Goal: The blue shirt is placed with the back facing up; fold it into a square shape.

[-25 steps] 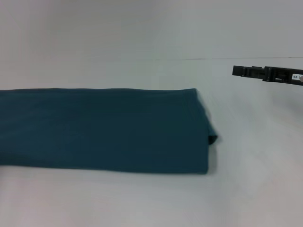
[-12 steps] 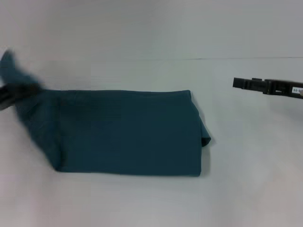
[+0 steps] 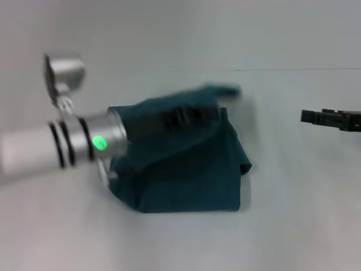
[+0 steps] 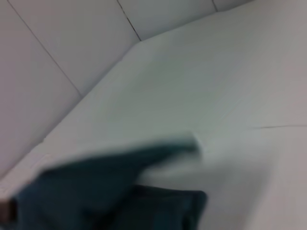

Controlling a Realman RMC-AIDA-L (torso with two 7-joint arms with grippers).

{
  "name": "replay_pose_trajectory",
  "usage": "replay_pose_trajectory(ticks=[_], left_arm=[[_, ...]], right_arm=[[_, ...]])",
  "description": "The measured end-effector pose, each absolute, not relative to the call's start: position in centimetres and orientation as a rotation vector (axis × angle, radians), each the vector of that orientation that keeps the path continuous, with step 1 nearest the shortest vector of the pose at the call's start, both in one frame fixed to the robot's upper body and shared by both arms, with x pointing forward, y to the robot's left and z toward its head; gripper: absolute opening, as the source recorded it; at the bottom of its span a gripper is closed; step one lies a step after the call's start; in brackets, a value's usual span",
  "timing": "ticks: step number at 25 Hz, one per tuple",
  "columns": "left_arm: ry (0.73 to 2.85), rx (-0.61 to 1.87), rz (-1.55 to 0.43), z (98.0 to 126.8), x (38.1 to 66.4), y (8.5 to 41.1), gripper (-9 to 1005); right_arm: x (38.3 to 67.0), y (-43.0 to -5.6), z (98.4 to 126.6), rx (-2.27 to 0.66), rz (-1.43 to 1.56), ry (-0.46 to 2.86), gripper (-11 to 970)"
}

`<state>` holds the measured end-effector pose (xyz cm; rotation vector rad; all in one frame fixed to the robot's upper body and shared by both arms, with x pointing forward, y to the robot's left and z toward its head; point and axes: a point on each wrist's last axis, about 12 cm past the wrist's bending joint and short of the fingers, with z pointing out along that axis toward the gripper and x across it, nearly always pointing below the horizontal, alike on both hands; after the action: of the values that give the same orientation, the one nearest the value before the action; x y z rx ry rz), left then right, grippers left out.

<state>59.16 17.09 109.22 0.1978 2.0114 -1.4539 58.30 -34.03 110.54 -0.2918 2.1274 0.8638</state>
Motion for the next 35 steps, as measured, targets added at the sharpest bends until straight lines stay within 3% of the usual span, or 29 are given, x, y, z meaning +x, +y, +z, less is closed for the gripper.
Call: replay_pose_trajectory(ticks=[7, 14, 20, 25, 35], left_arm=[[2.041, 0.072, -1.491, 103.5, 54.4, 16.2, 47], [1.955, 0.137, -1.549, 103.0, 52.1, 16.4, 50], [1.84, 0.267, -1.609, 104.8, 52.0, 17.4, 291], [1.769, 0.247, -1.482, 105.8, 53.0, 20.3, 483], [1.754, 0.339, -1.116, 106.3, 53.9, 25.0, 677]], right_arm=[[57.7, -35.8, 110.7, -0.294, 0.83, 2.147, 916], [58.0, -35.6, 110.7, -0.301, 0.828, 2.151, 915], [58.5, -34.7, 110.6, -0.32, 0.82, 2.181, 916], [58.9, -34.3, 110.8, -0.296, 0.844, 2.185, 916], [59.3, -32.3, 110.5, -0.236, 0.992, 2.25, 915]])
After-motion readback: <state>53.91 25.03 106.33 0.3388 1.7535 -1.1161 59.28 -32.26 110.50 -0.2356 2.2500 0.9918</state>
